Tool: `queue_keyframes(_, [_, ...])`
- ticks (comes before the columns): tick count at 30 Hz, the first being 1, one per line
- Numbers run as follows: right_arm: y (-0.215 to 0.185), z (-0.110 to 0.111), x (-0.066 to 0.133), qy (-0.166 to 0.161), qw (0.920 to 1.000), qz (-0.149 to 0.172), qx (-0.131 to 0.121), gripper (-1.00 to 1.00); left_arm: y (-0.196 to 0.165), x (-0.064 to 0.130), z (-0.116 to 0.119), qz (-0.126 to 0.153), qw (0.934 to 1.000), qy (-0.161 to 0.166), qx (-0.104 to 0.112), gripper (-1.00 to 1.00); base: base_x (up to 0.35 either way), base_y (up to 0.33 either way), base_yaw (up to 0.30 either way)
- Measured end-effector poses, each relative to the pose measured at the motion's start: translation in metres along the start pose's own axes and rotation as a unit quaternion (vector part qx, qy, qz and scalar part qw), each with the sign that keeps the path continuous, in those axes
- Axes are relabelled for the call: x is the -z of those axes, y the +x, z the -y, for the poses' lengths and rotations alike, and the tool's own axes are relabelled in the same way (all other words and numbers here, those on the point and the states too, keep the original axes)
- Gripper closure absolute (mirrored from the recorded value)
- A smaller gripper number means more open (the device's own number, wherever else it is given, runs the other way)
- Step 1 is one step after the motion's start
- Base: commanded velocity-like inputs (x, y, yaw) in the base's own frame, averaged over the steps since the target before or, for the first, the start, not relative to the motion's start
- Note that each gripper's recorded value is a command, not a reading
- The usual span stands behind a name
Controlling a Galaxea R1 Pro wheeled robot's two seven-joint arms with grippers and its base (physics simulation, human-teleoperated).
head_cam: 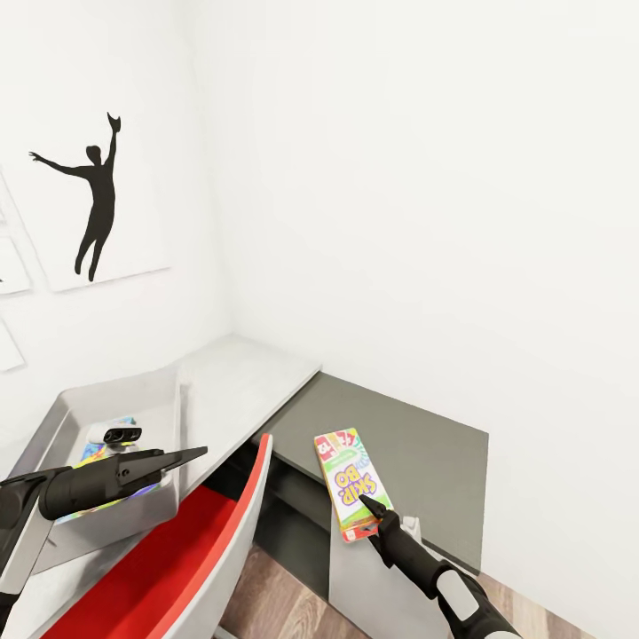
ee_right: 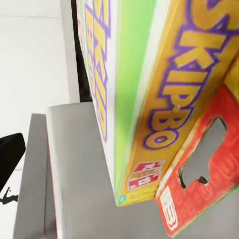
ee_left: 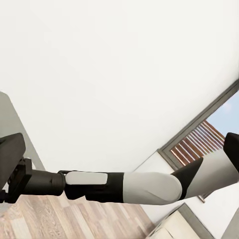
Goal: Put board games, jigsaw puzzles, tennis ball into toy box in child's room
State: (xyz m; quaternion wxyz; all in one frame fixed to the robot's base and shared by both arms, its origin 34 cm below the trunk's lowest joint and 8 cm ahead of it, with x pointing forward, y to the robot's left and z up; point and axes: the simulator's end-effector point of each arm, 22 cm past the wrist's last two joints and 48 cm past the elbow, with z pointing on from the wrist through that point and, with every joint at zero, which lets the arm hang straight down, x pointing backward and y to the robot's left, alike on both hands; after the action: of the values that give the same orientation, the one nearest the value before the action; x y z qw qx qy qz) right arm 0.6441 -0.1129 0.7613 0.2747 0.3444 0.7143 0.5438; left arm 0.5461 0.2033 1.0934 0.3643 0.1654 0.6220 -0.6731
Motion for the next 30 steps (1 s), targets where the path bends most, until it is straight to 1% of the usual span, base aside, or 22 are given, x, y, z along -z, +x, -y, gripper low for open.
queue_keyframes(21, [-0.0001, -0.0002, 0.0001, -0.001, 1.0000, 0.000, 0.000, -1.00, 0.0002, 0.0001, -0.0002, 0.000, 1.0000, 0.000, 0.000, -1.00, 0.016, 0.010, 0.000])
queue_keyframes(22, [-0.0002, -0.0004, 0.0000, -0.001, 1.0000, 0.000, 0.000, 1.00, 0.0001, 0.0003, -0.0003, 0.000, 1.0000, 0.000, 0.000, -1.00, 0.000, 0.000, 0.000])
queue_keyframes(30, [-0.0003, -0.0006, 0.0001, -0.002, 1.0000, 0.001, -0.001, 1.00, -0.0007, 0.0011, -0.0004, 0.001, 1.0000, -0.001, 0.002, -1.00, 0.000, 0.000, 0.000])
